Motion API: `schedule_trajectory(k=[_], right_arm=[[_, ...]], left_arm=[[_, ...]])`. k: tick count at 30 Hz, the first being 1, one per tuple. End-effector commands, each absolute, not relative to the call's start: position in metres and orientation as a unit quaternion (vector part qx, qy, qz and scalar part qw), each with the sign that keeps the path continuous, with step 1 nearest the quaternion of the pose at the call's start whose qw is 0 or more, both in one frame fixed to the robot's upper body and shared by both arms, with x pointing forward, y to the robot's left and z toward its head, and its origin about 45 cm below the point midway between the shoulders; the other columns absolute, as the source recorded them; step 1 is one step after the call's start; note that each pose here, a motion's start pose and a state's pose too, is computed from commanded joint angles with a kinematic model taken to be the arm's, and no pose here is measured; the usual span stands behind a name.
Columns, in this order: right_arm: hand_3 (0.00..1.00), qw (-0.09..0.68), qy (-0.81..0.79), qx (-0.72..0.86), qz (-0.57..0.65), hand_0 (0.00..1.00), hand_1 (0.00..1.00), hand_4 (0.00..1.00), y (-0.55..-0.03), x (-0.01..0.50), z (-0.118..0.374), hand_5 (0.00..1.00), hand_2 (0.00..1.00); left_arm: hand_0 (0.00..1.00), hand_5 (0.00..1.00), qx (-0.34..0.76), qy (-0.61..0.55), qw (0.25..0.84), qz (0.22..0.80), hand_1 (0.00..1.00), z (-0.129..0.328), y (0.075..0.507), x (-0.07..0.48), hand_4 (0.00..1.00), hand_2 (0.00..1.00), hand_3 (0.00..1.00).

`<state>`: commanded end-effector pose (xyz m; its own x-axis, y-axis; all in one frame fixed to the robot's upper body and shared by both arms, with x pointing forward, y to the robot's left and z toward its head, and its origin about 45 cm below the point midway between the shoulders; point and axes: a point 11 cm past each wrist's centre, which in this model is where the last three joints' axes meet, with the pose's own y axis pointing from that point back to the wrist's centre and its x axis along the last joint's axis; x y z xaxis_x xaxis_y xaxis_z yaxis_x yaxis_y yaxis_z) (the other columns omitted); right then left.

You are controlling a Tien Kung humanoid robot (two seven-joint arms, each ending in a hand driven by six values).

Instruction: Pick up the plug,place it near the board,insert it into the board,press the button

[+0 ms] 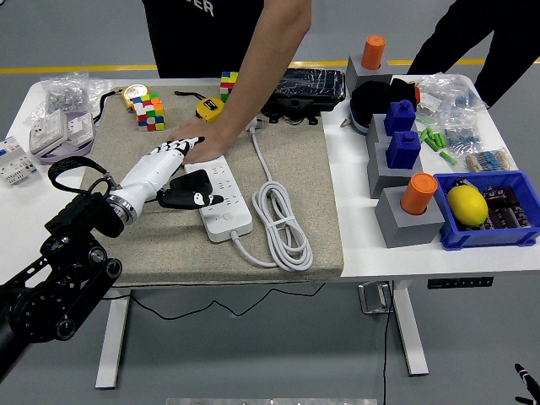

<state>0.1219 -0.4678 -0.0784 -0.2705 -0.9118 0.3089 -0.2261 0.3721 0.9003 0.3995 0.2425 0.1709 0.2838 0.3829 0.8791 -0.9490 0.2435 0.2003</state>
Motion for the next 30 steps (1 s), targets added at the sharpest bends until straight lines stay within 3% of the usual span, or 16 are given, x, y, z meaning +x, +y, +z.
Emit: schedule_trajectory(k=[5,6,11,12,17,18,23,24,30], right_arm=[[0.785,0.447,-0.698,0.407,-0.385,0.799,0.749,0.998,-0.469,0.121,-0.078,0.978,0.728],[0.785,0.447,-0.698,0.406,-0.385,0.799,0.749,0.998,-0.469,0.12,-0.078,0.976,0.728],[0.785,0.448,-0.697,0.406,-0.385,0.799,0.749,0.998,-0.469,0.12,-0.079,0.976,0.728],[0.785,0.448,-0.697,0.406,-0.385,0.799,0.749,0.998,-0.469,0.119,-0.079,0.978,0.728],[0.785,0.448,-0.697,0.406,-0.385,0.799,0.749,0.998,-0.469,0.12,-0.079,0.978,0.728],[0.785,0.448,-0.697,0.406,-0.385,0.799,0.748,0.998,-0.469,0.12,-0.079,0.977,0.728],[0.785,0.447,-0.698,0.407,-0.384,0.799,0.748,0.998,-0.469,0.122,-0.078,0.977,0.728],[0.785,0.447,-0.698,0.407,-0.384,0.8,0.749,0.998,-0.469,0.122,-0.078,0.98,0.728],[0.785,0.447,-0.698,0.408,-0.383,0.8,0.749,0.998,-0.469,0.123,-0.078,0.981,0.728]], left_arm=[[0.903,0.306,0.392,-0.361,0.7,0.476,0.945,0.159,0.245,0.401,0.998,0.934,0.939],[0.792,0.273,0.393,-0.359,0.701,0.475,0.854,0.156,0.246,0.4,0.998,0.833,0.847],[0.792,0.273,0.395,-0.358,0.697,0.48,0.854,0.147,0.248,0.4,0.998,0.833,0.847],[0.685,0.268,0.394,-0.358,0.696,0.481,0.779,0.146,0.249,0.399,0.998,0.783,0.802],[0.685,0.268,0.39,-0.361,0.692,0.488,0.779,0.148,0.249,0.401,0.998,0.783,0.802],[0.457,0.258,0.389,-0.361,0.692,0.489,0.665,0.148,0.249,0.402,0.998,0.7,0.76],[0.457,0.258,0.384,-0.358,0.692,0.495,0.665,0.148,0.249,0.404,0.998,0.7,0.76],[0.371,0.258,0.383,-0.357,0.693,0.496,0.594,0.148,0.248,0.404,0.998,0.644,0.722],[0.345,0.262,0.381,-0.351,0.692,0.502,0.57,0.147,0.25,0.407,0.998,0.628,0.716]])
